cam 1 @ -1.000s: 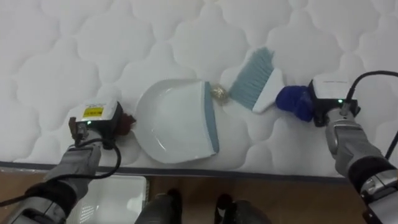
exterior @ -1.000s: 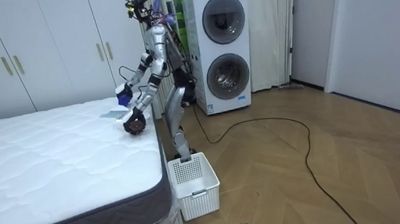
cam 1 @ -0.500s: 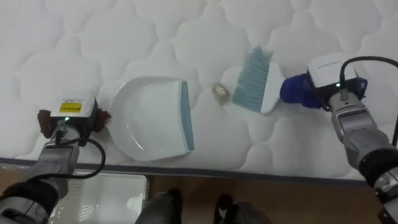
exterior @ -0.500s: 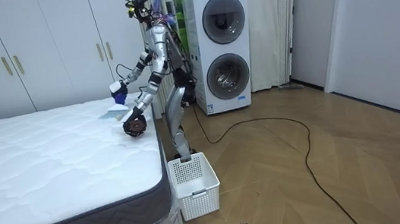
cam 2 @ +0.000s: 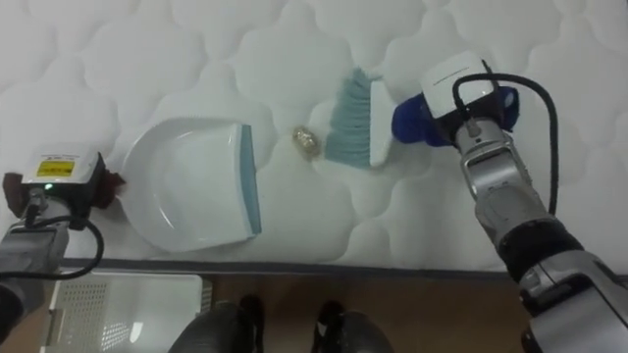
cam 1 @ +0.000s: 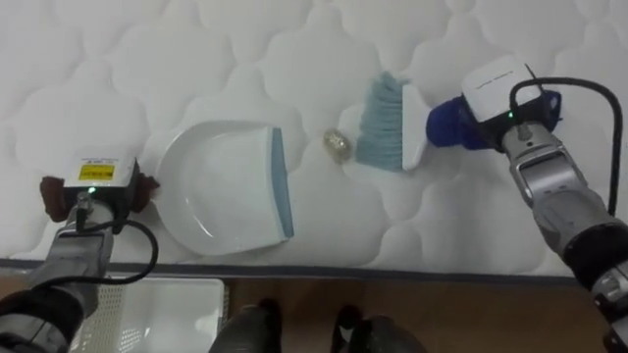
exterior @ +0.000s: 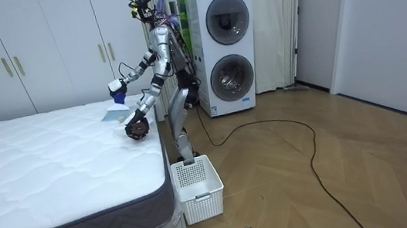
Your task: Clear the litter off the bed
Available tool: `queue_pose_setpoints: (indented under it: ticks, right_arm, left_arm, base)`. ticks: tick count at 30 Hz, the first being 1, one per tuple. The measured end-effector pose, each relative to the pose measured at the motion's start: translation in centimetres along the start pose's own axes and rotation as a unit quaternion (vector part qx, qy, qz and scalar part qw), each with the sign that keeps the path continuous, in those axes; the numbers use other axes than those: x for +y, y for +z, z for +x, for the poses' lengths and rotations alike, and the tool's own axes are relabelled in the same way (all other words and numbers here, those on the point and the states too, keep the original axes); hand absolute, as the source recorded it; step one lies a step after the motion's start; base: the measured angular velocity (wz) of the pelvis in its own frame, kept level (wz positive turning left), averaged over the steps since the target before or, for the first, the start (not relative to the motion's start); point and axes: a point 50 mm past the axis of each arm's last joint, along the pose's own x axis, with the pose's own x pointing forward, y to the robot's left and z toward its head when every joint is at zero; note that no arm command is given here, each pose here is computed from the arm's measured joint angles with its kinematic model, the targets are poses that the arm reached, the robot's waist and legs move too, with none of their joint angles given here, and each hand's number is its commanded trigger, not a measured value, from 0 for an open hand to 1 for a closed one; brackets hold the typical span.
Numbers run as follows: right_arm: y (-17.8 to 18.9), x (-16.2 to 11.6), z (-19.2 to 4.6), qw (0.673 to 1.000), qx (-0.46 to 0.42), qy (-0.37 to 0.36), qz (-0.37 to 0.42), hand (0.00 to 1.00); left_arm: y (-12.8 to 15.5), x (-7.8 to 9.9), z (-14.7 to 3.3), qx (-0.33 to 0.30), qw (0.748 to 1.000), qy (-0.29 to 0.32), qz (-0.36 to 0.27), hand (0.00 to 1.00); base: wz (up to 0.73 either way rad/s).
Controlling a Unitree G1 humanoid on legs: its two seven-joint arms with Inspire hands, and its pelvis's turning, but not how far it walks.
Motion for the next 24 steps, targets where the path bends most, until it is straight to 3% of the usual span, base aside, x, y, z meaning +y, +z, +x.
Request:
queue_pose_setpoints:
  ticks: [9, 24]
  right_arm:
    - [2.1, -1.0, 0.1, 1.000, -0.011, 0.002, 0.022, 1.00]
    - [5.8, 1.7, -2.2, 0.987, -0.026, 0.094, 0.127, 1.00]
  left_arm:
    - [-0.5, -0.8, -0.3, 0.022, 0.999, -0.029, -0.003, 1.00]
    - [0.0, -2.5, -1.0, 0.031, 0.997, -0.070, -0.029, 1.00]
  base:
    - [0.01]
    - [-0.01]
